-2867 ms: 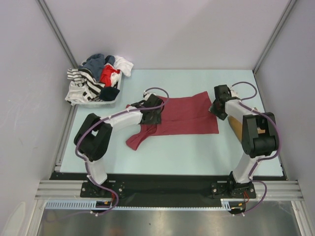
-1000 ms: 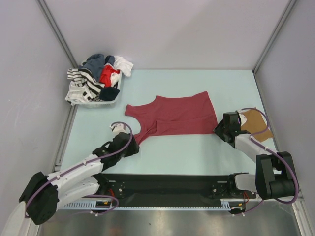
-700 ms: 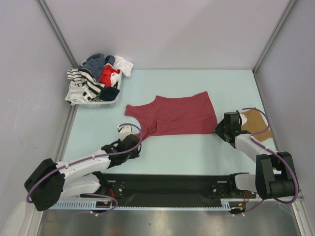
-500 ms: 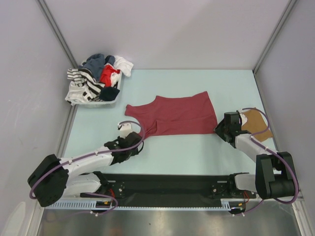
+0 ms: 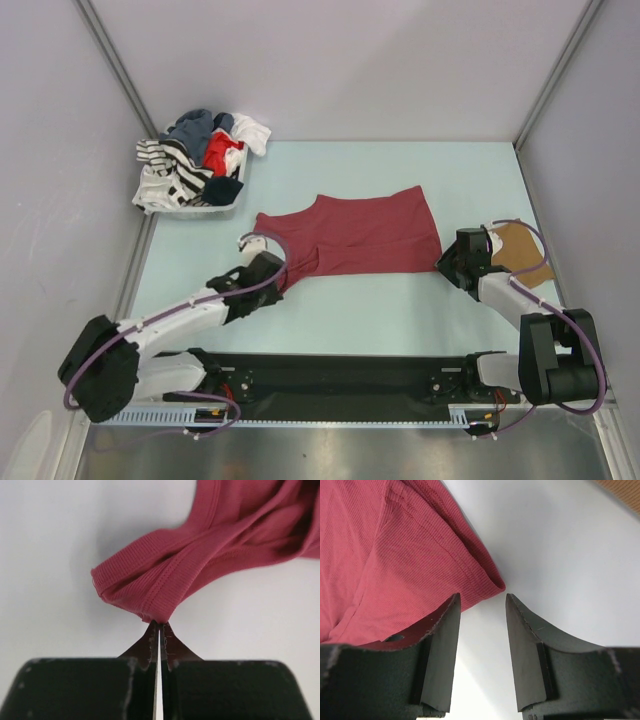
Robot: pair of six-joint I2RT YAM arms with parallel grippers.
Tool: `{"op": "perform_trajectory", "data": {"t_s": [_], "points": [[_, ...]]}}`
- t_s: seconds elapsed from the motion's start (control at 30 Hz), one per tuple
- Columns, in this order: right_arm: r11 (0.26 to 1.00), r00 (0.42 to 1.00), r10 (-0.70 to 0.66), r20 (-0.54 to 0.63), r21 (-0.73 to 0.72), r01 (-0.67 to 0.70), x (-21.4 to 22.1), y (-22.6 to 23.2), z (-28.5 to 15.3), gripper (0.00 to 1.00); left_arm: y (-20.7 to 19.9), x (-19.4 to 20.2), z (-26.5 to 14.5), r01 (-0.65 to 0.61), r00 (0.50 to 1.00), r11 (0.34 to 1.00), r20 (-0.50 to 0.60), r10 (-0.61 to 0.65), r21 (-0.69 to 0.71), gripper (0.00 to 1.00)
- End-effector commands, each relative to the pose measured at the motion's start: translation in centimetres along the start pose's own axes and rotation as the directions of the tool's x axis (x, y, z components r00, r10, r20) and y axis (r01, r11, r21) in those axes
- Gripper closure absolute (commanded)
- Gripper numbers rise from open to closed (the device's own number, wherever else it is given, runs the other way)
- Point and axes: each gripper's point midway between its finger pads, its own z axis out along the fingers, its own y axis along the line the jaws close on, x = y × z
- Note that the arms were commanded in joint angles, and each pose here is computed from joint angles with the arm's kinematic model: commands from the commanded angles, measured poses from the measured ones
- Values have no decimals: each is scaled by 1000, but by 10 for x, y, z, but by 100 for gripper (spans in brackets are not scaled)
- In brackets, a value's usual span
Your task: Fold and stack the tank tops
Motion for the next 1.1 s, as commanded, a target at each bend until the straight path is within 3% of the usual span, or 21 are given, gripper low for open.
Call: {"op": "perform_trajectory", "data": {"t_s": [0.0, 0.17, 0.37, 0.87, 1.0, 1.07], "points": [[1000, 1000, -6, 31, -28, 7, -8, 6, -2, 54, -7, -26, -5, 99, 995, 984, -13, -98, 145, 100], [999, 999, -6, 33, -31, 7, -10, 6, -3, 54, -9, -43, -7, 181, 983, 950, -69, -169, 253, 100], [1000, 999, -11, 33, -27, 12, -10, 5, -3, 54, -10, -63, 5, 398, 917, 827, -195, -348, 397, 100], [1000, 1000, 13, 26, 28, -13, -7, -6, 5, 54, 40, -100, 13, 563, 820, 742, -135, -556, 365, 100], [999, 999, 31, 14, 34, -31, -4, -5, 15, 60, 49, -101, 18, 598, 794, 716, -147, -590, 360, 100], [999, 999, 34, 5, 40, -34, -4, -3, 19, 70, 55, -103, 20, 624, 772, 693, -150, -617, 362, 100]]}}
